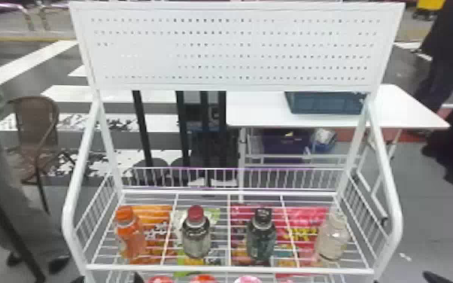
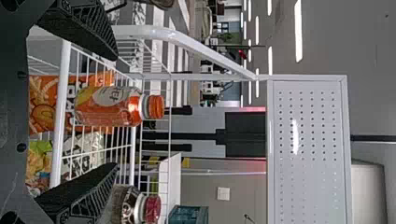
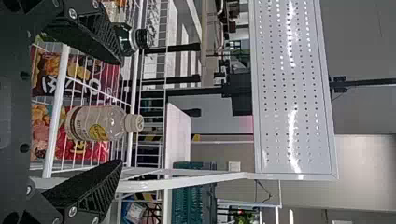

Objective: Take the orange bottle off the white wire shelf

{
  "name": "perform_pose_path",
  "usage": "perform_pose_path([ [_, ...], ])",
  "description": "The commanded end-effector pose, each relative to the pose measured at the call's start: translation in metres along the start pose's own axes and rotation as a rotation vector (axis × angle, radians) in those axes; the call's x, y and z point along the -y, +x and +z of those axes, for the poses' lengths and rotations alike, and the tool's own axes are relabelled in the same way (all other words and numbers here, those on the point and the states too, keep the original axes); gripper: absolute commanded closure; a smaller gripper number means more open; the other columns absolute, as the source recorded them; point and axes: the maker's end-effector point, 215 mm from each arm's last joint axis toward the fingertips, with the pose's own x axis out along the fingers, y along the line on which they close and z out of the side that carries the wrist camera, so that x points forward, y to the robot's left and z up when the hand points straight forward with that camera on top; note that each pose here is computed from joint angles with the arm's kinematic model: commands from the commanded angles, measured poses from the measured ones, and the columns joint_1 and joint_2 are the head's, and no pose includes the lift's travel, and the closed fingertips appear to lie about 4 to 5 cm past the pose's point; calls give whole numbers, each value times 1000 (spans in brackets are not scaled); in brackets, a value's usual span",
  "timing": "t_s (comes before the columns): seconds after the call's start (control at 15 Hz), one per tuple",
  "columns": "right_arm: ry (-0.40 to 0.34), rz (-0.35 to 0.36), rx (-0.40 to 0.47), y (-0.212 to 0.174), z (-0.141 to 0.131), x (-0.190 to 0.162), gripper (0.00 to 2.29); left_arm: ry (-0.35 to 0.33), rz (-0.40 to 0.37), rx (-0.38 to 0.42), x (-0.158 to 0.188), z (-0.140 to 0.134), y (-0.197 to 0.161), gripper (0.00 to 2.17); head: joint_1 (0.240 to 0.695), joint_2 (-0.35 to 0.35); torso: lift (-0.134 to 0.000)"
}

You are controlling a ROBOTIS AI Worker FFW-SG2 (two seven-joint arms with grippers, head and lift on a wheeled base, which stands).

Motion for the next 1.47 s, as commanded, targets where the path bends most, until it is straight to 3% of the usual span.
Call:
perform_pose_path([
  [0.0, 0, -1, -5, -2, -1, 0, 147, -2, -15, 3, 7, -16, 20, 87, 499, 0, 0],
  [0.33, -6, 0, -1, -5, 2, 0, 147, 18, -19, 10, 15, -41, 65, 87, 499, 0, 0],
  [0.87, -6, -5, -9, -5, -3, 3, 147, 49, 66, -11, -31, -60, 124, 87, 499, 0, 0],
  [1.4, -7, -12, -14, -4, -7, 7, 147, 54, 37, -20, -18, -62, 158, 83, 499, 0, 0],
])
